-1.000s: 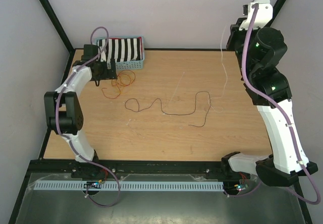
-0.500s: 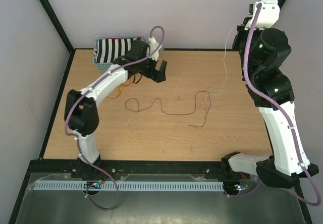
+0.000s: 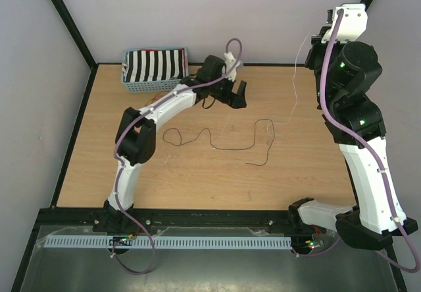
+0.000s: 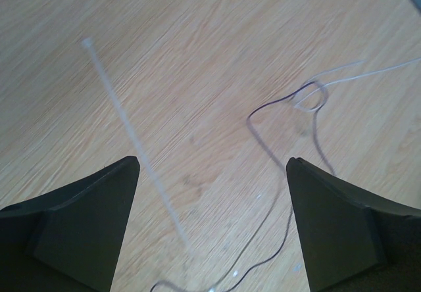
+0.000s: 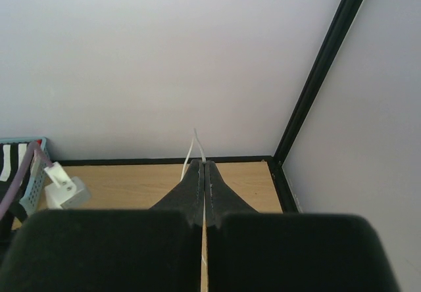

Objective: Zip-tie the wires
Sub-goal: Straighten the cable at the center of the board.

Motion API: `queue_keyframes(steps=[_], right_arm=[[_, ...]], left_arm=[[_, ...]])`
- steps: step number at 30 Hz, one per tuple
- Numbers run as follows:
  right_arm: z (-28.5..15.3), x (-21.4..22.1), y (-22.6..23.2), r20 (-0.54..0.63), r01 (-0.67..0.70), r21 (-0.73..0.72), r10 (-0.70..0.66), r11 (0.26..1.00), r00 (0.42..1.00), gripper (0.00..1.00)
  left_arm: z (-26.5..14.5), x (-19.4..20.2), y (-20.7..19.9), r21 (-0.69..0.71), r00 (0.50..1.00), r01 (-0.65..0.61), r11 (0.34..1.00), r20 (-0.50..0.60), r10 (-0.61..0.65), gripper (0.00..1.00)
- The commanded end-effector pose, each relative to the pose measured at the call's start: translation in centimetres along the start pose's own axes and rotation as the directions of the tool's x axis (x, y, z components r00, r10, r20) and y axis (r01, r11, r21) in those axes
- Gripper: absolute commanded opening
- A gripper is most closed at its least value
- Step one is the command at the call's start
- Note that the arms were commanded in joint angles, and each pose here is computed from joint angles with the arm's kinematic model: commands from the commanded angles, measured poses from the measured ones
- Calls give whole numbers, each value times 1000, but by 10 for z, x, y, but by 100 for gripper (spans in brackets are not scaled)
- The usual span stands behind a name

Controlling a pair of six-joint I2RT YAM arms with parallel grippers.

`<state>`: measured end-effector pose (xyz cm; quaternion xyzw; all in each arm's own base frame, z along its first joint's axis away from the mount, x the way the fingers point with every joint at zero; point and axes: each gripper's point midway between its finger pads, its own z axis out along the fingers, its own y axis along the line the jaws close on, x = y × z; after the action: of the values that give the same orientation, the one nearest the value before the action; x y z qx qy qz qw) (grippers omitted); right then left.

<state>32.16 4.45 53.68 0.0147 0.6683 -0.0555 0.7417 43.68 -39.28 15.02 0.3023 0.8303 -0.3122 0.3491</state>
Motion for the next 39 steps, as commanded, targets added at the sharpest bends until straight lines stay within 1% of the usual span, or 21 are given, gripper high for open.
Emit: queue_keyframes(steps=[1, 3, 9, 13, 18, 22, 29, 34, 37, 39], right_arm=[[-3, -2, -5, 10, -1, 16, 1, 1000, 1000, 0], [-3, -2, -5, 9, -1, 15, 1, 1000, 1000, 0], [-4, 0, -5, 8, -1, 14, 1, 1000, 1000, 0], [-4, 2, -5, 6, 0, 13, 0, 1000, 1000, 0], [-5, 2, -6, 7, 5, 14, -5, 1000, 1000, 0], [-7, 0, -7, 11, 8, 16, -9, 1000, 1000, 0], [-9, -1, -10, 17, 11, 21, -11, 1000, 1000, 0], [-9, 0, -10, 15, 15, 24, -15, 1000, 1000, 0], [-9, 1, -10, 16, 14, 21, -15, 1000, 1000, 0], [-9, 1, -10, 15, 16, 22, -17, 1000, 1000, 0]], left_arm=[[22, -25, -44, 110, 996, -45, 993, 79, 37, 95], [33, -23, -57, 137, 996, -55, 989, 74, 45, 95], [56, -17, -75, 171, 997, -54, 984, 62, 44, 94], [70, -16, -85, 176, 996, -65, 982, 78, 52, 92], [86, -14, -89, 161, 994, -71, 984, 94, 57, 90], [97, -12, -95, 173, 993, -79, 982, 97, 63, 80], [113, -6, -111, 203, 992, -97, 974, 102, 77, 70], [118, -5, -117, 217, 991, -104, 971, 109, 81, 58], [120, -7, -119, 218, 989, -104, 970, 122, 78, 48], [122, -9, -123, 229, 987, -116, 967, 136, 86, 43]])
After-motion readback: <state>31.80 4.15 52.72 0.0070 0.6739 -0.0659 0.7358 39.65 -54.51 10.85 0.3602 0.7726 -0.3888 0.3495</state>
